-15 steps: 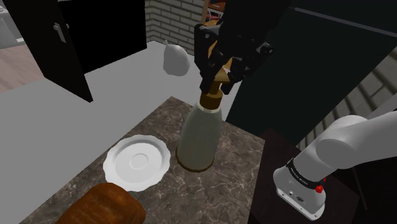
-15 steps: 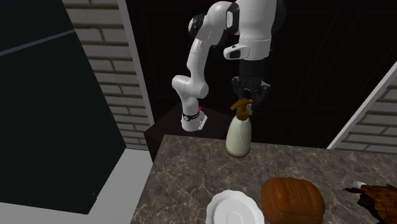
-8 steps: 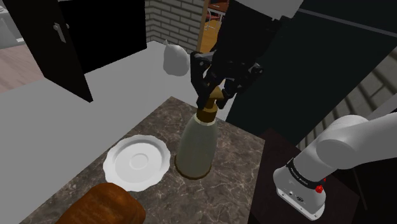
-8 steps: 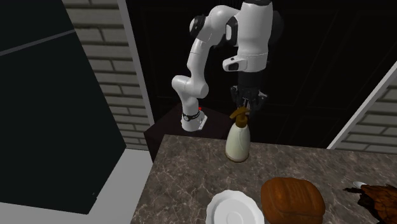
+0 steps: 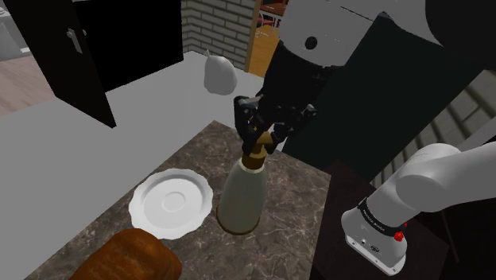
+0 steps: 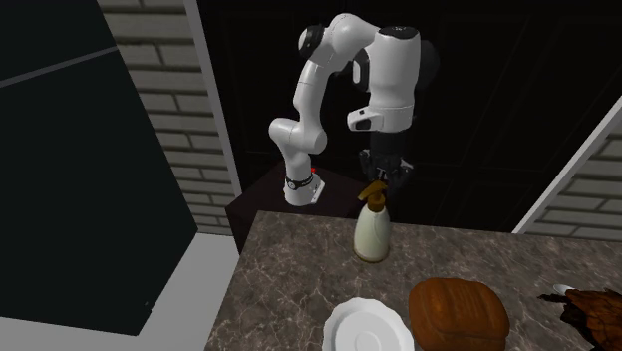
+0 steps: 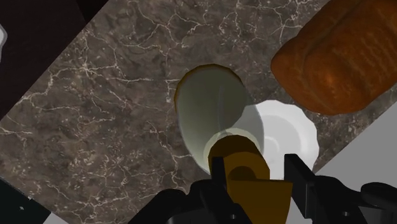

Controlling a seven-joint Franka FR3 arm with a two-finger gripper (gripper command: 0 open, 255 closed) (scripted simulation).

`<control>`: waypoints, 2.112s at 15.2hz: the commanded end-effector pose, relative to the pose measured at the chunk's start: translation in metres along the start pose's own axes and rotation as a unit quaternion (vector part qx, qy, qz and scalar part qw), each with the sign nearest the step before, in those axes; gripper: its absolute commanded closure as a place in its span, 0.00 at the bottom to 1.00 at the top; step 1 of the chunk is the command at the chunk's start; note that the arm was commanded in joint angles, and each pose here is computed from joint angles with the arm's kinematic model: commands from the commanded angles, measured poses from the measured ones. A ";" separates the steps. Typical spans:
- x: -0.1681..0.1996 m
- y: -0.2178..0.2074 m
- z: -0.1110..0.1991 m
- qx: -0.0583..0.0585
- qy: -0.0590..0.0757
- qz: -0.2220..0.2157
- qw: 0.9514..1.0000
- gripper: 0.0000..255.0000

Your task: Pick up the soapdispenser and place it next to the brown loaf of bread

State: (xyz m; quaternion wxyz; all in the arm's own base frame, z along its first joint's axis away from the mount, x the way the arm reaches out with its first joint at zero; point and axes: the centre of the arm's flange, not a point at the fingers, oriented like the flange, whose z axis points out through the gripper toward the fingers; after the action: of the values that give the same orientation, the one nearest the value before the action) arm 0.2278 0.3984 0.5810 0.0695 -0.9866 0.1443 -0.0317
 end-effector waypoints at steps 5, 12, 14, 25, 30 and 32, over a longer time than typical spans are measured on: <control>0.000 0.005 0.031 0.000 0.000 0.000 1.000 1.00; -0.002 0.010 0.068 0.000 0.000 0.000 1.000 1.00; -0.002 0.012 0.078 0.000 0.000 0.000 1.000 1.00; -0.004 0.020 0.135 0.000 0.000 0.000 1.000 1.00; -0.005 0.021 0.141 0.000 0.000 0.000 1.000 1.00; -0.005 0.021 0.141 0.000 0.000 0.000 1.000 1.00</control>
State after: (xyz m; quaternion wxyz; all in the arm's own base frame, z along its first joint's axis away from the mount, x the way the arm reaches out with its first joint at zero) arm 0.2290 0.3986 0.4401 0.0712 -0.9865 0.1440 -0.0331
